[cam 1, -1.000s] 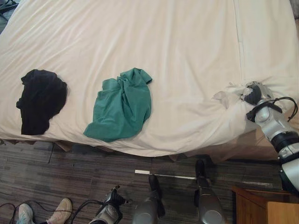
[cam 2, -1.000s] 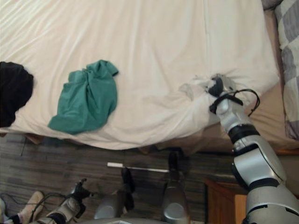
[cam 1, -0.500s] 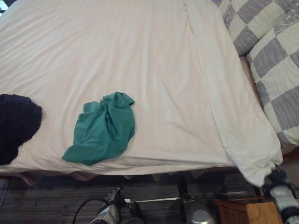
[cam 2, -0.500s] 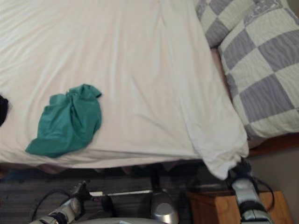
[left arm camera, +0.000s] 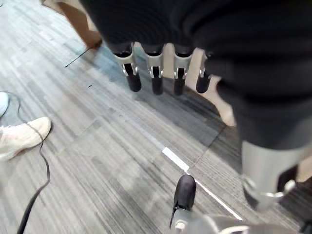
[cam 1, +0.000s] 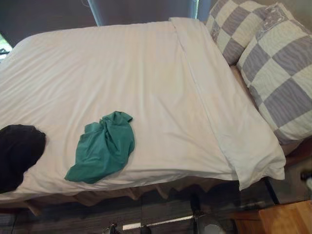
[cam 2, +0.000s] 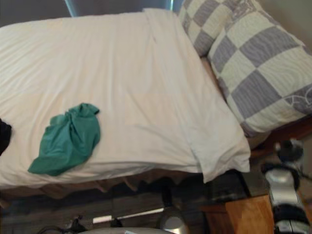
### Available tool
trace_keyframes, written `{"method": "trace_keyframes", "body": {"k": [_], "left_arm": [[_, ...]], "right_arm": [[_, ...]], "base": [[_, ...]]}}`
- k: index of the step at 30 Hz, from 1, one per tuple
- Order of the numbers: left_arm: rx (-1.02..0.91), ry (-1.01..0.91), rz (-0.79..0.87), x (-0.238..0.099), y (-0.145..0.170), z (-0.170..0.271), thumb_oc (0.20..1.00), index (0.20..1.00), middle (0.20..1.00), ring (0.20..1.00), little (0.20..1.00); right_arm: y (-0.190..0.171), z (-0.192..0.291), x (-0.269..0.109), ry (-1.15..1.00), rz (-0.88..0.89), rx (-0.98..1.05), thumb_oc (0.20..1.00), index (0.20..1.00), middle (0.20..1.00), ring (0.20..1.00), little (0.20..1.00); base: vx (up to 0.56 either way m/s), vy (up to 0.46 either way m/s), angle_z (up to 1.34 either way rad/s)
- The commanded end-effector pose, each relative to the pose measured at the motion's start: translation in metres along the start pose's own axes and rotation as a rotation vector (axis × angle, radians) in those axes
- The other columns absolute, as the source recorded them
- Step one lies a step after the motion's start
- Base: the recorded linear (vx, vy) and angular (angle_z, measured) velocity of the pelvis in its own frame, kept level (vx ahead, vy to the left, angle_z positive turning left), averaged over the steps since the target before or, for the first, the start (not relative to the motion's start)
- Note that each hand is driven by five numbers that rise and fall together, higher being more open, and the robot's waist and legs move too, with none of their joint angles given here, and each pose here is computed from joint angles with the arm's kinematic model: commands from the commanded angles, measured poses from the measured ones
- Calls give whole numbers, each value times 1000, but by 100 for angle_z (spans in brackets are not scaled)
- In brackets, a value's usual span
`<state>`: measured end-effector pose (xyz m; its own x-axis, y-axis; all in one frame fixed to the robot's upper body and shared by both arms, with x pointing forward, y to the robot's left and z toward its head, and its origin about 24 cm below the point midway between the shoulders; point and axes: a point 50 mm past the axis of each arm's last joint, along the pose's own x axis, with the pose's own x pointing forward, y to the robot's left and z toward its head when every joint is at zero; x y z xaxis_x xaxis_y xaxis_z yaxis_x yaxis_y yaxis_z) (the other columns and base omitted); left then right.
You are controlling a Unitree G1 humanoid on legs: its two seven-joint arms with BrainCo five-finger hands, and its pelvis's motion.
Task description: Tidy up the quilt and then pick up the clothes from the bed and put them into the laundry hamper.
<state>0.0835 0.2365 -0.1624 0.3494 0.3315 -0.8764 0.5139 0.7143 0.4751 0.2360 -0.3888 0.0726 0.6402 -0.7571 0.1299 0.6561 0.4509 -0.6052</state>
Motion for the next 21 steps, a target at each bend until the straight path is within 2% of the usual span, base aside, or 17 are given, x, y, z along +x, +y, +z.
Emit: {"method": "trace_keyframes", "body": {"k": [1, 5, 9, 11, 13, 14, 16, 21], "left_arm": [[-103, -114, 138, 7, 48, 41, 1000, 1000, 1000, 1000, 1000], [-141, -247, 188, 3, 65, 79, 1000, 1000, 1000, 1000, 1000], [-188, -290, 212, 1, 74, 93, 1000, 1000, 1000, 1000, 1000], [-220, -290, 224, 0, 76, 96, 1000, 1000, 1000, 1000, 1000], [-229, -279, 225, 1, 76, 94, 1000, 1000, 1000, 1000, 1000], [-257, -258, 227, 2, 75, 92, 1000, 1000, 1000, 1000, 1000], [-273, -219, 226, 3, 73, 85, 1000, 1000, 1000, 1000, 1000], [-188, -167, 199, 6, 64, 67, 1000, 1000, 1000, 1000, 1000]], "right_arm": [[2, 83, 23, -263, -32, 70, 200, 200, 200, 200, 200], [30, 116, 25, -292, 16, 107, 200, 200, 200, 200, 200], [56, 94, 21, -166, 81, 106, 200, 200, 200, 200, 200], [82, 49, 3, 17, 165, 77, 200, 200, 200, 200, 200], [90, 34, -7, 64, 194, 66, 200, 200, 200, 200, 200], [103, -9, -33, 197, 264, -11, 200, 200, 200, 200, 200], [113, -56, -70, 350, 357, -107, 200, 200, 200, 200, 200], [103, -150, -165, 694, 588, -368, 200, 200, 200, 200, 200]], "base": [[-212, -50, 20], [-235, -42, 46], [-109, -28, 14], [-76, -9, 1], [-18, -2, -3], [4, 3, 8], [19, 18, 12], [52, 47, 5]]}}
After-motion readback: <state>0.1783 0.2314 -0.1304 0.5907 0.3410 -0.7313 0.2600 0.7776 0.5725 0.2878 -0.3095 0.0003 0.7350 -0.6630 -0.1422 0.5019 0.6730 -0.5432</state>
